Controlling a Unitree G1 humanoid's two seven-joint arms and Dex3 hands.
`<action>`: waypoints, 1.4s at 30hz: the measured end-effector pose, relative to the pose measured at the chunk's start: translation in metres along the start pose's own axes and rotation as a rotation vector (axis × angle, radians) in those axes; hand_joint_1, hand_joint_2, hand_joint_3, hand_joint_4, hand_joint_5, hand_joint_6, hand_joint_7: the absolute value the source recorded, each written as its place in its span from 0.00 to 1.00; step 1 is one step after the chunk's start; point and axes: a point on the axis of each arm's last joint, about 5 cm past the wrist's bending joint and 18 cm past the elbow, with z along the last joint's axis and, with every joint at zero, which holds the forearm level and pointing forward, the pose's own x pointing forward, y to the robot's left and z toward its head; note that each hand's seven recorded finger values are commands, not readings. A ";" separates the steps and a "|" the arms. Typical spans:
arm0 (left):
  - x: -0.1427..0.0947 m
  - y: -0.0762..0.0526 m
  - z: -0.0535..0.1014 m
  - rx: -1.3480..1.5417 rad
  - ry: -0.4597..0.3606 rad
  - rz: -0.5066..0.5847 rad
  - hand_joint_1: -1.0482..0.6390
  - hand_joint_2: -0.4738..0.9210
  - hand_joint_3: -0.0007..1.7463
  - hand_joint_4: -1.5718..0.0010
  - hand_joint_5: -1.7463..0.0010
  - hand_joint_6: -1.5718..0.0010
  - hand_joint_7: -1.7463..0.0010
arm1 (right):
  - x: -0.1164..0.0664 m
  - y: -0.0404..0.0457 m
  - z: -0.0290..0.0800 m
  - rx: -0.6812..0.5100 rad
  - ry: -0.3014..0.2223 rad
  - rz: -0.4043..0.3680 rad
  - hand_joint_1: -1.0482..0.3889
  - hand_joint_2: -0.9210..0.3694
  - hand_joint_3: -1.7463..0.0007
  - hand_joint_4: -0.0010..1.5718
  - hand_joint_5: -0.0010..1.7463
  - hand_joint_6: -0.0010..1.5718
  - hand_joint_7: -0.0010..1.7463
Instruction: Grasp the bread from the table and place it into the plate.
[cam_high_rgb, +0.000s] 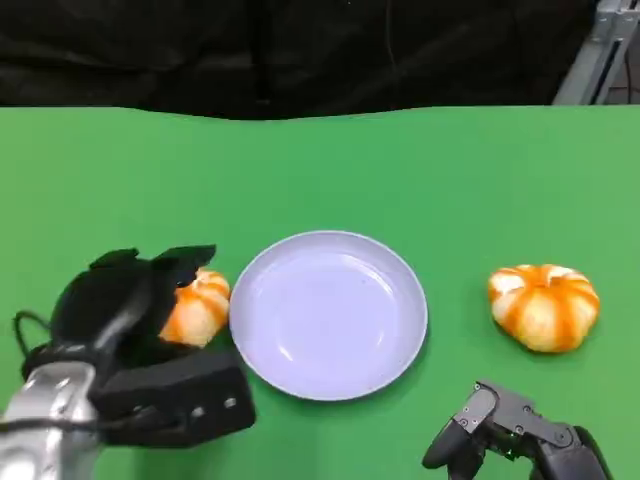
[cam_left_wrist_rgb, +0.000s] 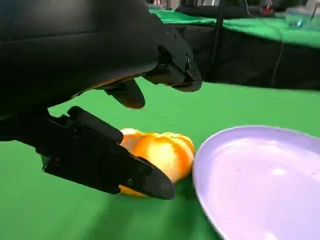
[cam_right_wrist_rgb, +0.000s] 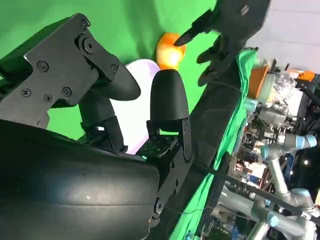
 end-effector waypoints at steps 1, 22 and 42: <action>0.003 -0.001 0.002 0.018 0.013 -0.013 0.26 1.00 0.01 0.89 0.66 0.77 0.98 | 0.000 0.0001 0.000 0.000 0.000 0.000 0.69 0.45 0.19 0.45 0.97 0.45 0.80; 0.047 -0.017 0.004 0.196 0.162 -0.280 0.30 0.98 0.00 0.78 0.84 0.75 1.00 | -0.001 0.0031 0.001 0.000 0.001 0.002 0.69 0.46 0.19 0.45 0.98 0.45 0.79; 0.047 -0.018 0.005 0.201 0.161 -0.282 0.30 0.98 0.00 0.75 0.88 0.75 1.00 | -0.001 0.0032 0.001 0.000 0.001 0.002 0.69 0.46 0.19 0.45 0.98 0.45 0.79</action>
